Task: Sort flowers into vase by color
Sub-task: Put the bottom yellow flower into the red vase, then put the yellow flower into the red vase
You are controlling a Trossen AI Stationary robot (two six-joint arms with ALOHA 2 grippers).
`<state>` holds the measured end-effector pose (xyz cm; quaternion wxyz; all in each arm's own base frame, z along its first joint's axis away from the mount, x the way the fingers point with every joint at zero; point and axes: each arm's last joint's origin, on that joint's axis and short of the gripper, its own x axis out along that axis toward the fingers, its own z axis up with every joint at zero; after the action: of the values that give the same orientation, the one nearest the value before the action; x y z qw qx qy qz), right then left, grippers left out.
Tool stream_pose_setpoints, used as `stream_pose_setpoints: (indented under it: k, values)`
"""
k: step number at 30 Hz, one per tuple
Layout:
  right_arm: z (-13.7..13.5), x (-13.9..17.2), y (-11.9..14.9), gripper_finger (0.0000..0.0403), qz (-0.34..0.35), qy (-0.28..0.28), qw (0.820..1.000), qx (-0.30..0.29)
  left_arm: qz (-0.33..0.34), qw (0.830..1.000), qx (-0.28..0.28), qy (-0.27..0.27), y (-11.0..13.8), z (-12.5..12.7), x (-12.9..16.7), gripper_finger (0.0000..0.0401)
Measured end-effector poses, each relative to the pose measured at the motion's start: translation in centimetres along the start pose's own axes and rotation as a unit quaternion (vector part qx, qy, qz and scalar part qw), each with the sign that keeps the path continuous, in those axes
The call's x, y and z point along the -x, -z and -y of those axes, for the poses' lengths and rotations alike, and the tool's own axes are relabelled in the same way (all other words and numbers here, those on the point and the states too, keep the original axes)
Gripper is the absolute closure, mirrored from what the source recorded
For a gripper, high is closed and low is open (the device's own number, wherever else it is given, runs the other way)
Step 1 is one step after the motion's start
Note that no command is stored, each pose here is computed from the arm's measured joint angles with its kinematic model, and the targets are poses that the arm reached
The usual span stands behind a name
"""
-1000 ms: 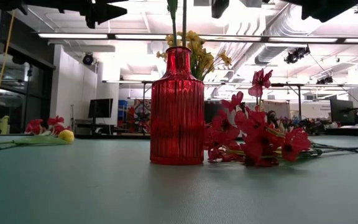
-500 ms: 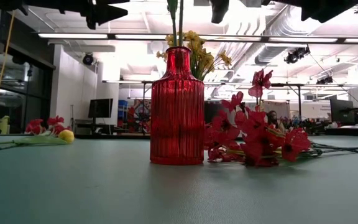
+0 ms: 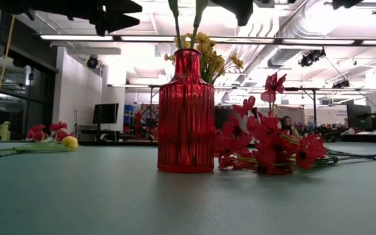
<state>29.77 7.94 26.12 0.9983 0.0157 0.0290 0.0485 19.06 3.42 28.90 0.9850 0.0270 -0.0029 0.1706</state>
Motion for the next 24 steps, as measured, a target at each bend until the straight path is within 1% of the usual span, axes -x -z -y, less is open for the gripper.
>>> stream_pose_setpoints:
  k: [4, 10, 14, 16, 17, 19, 21, 22, 24]
  values:
    - [0.5, 1.7, -0.8, 0.0116, -0.041, 0.031, 0.999, 0.008, -0.012, 1.000, -0.002, 0.001, 0.4, 0.1, -0.5, 0.0140]
    - [1.2, 4.4, -1.5, 0.0116, -0.100, 0.092, 0.991, 0.013, -0.038, 0.999, 0.002, 0.008, 1.3, 0.4, -1.1, 0.0140]
    - [1.6, 5.6, -1.4, 0.0116, -0.137, 0.123, 0.983, 0.008, -0.085, 0.995, 0.002, 0.052, 2.5, 0.8, -1.5, 0.0140]
    - [1.8, 6.0, -1.1, 0.0116, -0.155, 0.144, 0.977, 0.009, -0.112, 0.992, 0.003, 0.063, 2.8, 0.9, -1.5, 0.0140]
    - [1.9, 6.1, -0.9, 0.0116, -0.165, 0.156, 0.974, 0.010, -0.130, 0.989, 0.013, 0.062, 2.9, 0.9, -1.5, 0.0140]
    - [2.1, 6.3, -0.5, 0.0116, -0.181, 0.185, 0.966, 0.011, -0.168, 0.984, 0.048, 0.036, 2.6, 0.8, -1.6, 0.0140]
    - [2.3, 6.5, 0.0, 0.0116, -0.190, 0.215, 0.958, 0.014, -0.210, 0.974, 0.087, -0.021, 2.1, 0.5, -1.5, 0.0140]
    - [2.4, 6.6, 0.3, 0.0116, -0.192, 0.228, 0.955, 0.014, -0.231, 0.966, 0.101, -0.052, 2.0, 0.4, -1.4, 0.0140]
    - [2.5, 6.8, 1.0, 0.0116, -0.198, 0.249, 0.948, 0.020, -0.282, 0.945, 0.112, -0.124, 2.6, 0.2, -0.9, 0.0140]
